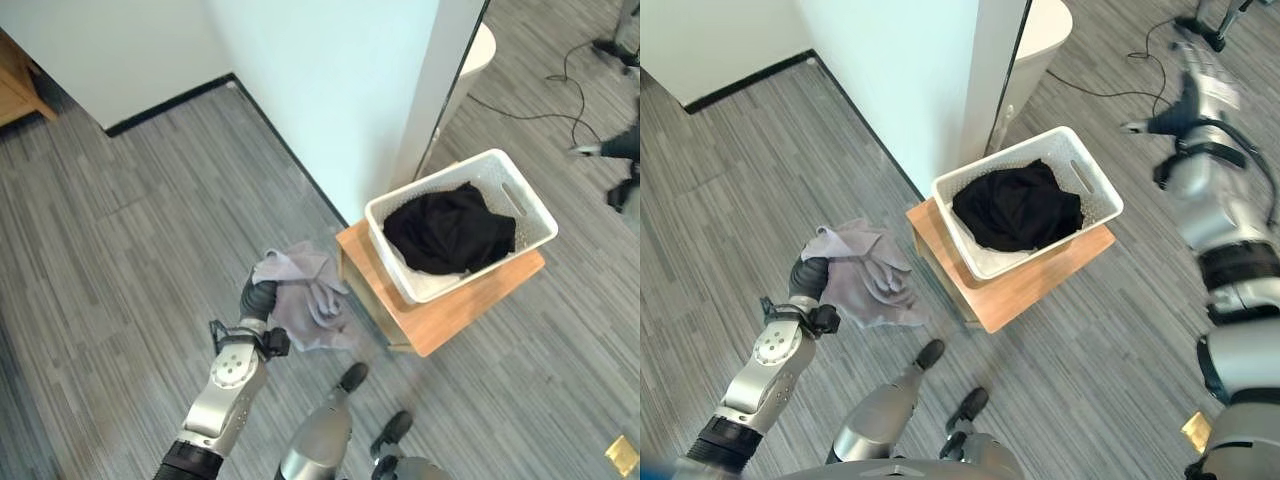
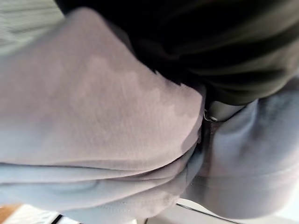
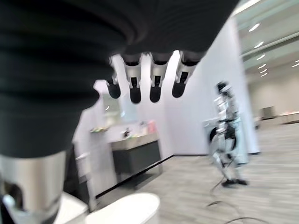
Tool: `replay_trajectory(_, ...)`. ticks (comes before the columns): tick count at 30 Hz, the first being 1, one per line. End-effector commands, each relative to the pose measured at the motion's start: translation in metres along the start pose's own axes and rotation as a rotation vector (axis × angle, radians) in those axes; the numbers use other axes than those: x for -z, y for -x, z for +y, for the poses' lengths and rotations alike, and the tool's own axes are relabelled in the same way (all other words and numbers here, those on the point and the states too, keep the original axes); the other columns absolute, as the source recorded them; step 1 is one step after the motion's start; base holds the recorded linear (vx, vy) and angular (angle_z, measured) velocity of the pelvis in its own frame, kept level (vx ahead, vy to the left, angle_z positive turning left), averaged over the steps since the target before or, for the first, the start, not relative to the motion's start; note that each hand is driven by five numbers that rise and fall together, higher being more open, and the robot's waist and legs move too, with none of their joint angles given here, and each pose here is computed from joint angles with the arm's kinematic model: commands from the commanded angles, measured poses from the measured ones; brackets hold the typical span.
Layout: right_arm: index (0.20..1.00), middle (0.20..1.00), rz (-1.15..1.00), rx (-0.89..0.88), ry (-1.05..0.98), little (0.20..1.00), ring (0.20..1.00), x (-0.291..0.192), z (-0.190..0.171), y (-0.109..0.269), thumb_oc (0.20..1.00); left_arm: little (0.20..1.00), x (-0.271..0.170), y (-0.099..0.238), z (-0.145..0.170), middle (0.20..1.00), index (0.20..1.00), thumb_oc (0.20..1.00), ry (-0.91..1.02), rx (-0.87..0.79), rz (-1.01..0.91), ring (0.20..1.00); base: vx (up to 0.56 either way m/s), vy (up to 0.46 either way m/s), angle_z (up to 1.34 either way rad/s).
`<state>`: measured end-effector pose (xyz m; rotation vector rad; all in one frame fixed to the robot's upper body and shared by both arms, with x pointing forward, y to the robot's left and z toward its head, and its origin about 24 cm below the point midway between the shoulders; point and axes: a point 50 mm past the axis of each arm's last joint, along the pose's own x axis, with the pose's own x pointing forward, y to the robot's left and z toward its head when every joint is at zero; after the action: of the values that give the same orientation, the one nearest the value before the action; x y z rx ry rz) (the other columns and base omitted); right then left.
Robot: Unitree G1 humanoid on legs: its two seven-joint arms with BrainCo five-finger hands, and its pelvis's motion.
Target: Pick up bed clothes into laundry basket.
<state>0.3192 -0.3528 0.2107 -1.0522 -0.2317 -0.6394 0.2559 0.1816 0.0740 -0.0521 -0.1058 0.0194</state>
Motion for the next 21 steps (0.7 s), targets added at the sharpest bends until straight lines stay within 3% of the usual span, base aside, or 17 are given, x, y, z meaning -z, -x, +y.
replay_trajectory(1,1.000,1.000,0.133,-0.236,0.065,1.000,1.000,0.046,0.048,0.048,1.000,0.200,-0.038,-0.010,-0.031,0.200,0.200,0.200,-0.002,0.079,-0.236,0.200,0.05,0.036,-0.21)
replay_trajectory(4,1.000,1.000,0.448,-0.342,0.017,1.000,1.000,0.107,0.075,0.106,1.000,0.200,-0.060,-0.027,-0.048,0.200,0.200,0.200,-0.083,0.106,-0.345,0.200,0.03,0.061,-0.36)
replay_trajectory(5,1.000,1.000,0.738,-0.531,0.081,1.000,1.000,0.149,0.107,0.192,1.000,0.200,-0.092,-0.043,-0.068,0.200,0.200,0.200,-0.186,0.172,-0.489,0.200,0.06,0.042,-0.59)
replay_trajectory(9,1.000,1.000,0.951,-0.771,0.161,1.000,1.000,0.168,0.121,0.294,1.000,0.200,-0.151,-0.061,-0.078,0.200,0.200,0.200,-0.335,0.149,-0.738,0.200,0.05,0.023,-0.39)
replay_trajectory(16,1.000,1.000,1.103,-0.853,0.106,1.000,1.000,0.165,0.127,0.347,1.000,0.200,-0.180,-0.091,-0.083,0.200,0.200,0.200,-0.505,0.051,-0.805,0.200,0.01,0.015,-0.23)
replay_trajectory(21,1.000,1.000,1.087,-0.886,0.035,1.000,1.000,0.150,0.145,0.351,1.000,0.200,-0.208,-0.130,-0.069,0.200,0.200,0.200,-0.711,-0.122,-0.778,0.200,0.00,-0.010,-0.26)
